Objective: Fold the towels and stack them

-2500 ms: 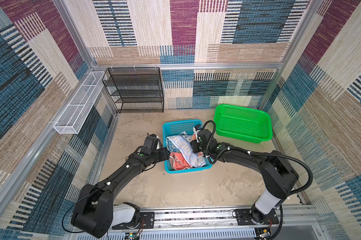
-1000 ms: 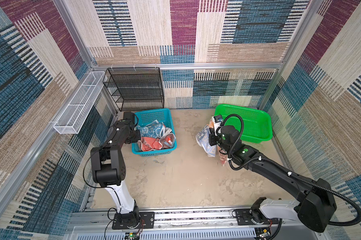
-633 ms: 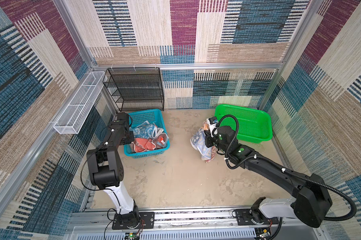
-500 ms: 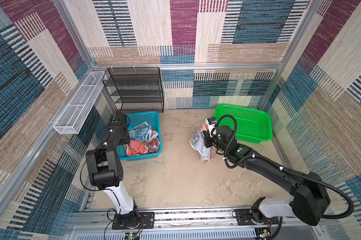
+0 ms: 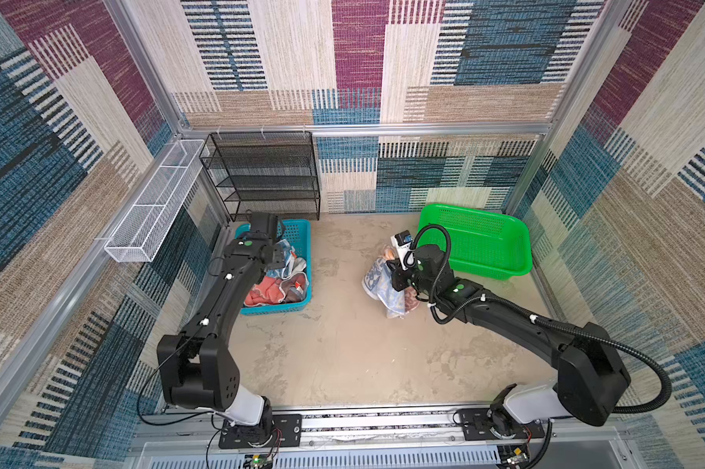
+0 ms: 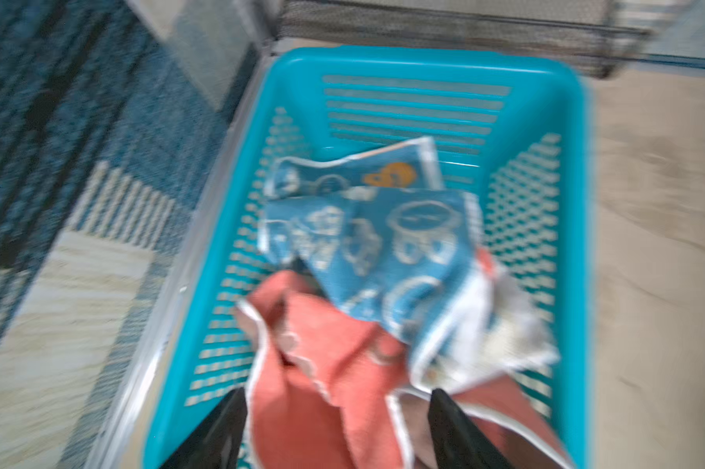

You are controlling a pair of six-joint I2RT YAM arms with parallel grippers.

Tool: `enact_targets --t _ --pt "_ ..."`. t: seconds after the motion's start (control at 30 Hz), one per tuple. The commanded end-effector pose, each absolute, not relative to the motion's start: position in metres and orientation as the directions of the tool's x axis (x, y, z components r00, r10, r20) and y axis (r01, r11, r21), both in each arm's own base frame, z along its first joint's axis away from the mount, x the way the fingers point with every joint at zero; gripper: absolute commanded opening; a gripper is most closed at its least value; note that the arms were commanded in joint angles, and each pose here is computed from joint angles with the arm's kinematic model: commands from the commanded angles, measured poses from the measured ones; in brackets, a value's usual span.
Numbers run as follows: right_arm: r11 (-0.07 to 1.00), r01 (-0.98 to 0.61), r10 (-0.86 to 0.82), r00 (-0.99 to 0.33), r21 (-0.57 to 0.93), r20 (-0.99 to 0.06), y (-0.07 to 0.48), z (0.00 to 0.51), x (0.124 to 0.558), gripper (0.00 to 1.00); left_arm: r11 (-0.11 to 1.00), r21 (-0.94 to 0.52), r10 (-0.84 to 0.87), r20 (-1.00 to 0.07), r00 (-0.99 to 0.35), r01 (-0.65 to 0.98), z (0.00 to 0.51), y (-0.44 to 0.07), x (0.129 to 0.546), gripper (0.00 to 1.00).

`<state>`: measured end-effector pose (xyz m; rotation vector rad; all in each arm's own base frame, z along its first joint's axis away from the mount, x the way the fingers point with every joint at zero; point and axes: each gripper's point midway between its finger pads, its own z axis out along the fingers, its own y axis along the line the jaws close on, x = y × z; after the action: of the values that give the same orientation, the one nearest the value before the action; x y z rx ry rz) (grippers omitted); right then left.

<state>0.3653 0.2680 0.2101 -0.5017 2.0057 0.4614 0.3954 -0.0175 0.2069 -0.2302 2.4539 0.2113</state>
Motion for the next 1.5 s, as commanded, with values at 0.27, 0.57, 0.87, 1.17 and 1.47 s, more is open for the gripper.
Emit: enact_targets --t 0.27,0.57,0.87,1.17,1.47 --pt "0.861 -0.482 -0.168 -0.566 0.159 -0.807 0.274 0.153 0.374 0.19 0.906 -0.306 -0.011 -0.706 -0.708 0.291 0.185 -0.202 0.355 0.77" --pt "0.918 -0.378 -0.127 -0.572 0.123 -0.81 0.257 0.146 0.393 0.79 0.854 -0.25 0.182 -0.678 -0.712 0.457 0.147 -0.24 0.322 0.74" --pt "0.976 -0.212 -0.07 -0.553 0.059 -0.83 0.203 0.175 0.388 1.0 0.798 -0.221 0.322 -0.63 -0.707 0.561 0.123 -0.284 0.308 0.71" --pt "0.981 -0.181 -0.048 -0.598 0.077 -0.8 0.179 0.158 0.363 1.0 0.829 -0.055 0.447 -0.534 -0.718 0.557 0.078 -0.291 0.306 0.7" --pt "0.977 -0.199 -0.052 -0.584 0.081 -0.81 0.175 0.162 0.356 0.99 0.9 -0.004 0.387 -0.457 -0.801 0.437 0.039 -0.276 0.32 0.7"
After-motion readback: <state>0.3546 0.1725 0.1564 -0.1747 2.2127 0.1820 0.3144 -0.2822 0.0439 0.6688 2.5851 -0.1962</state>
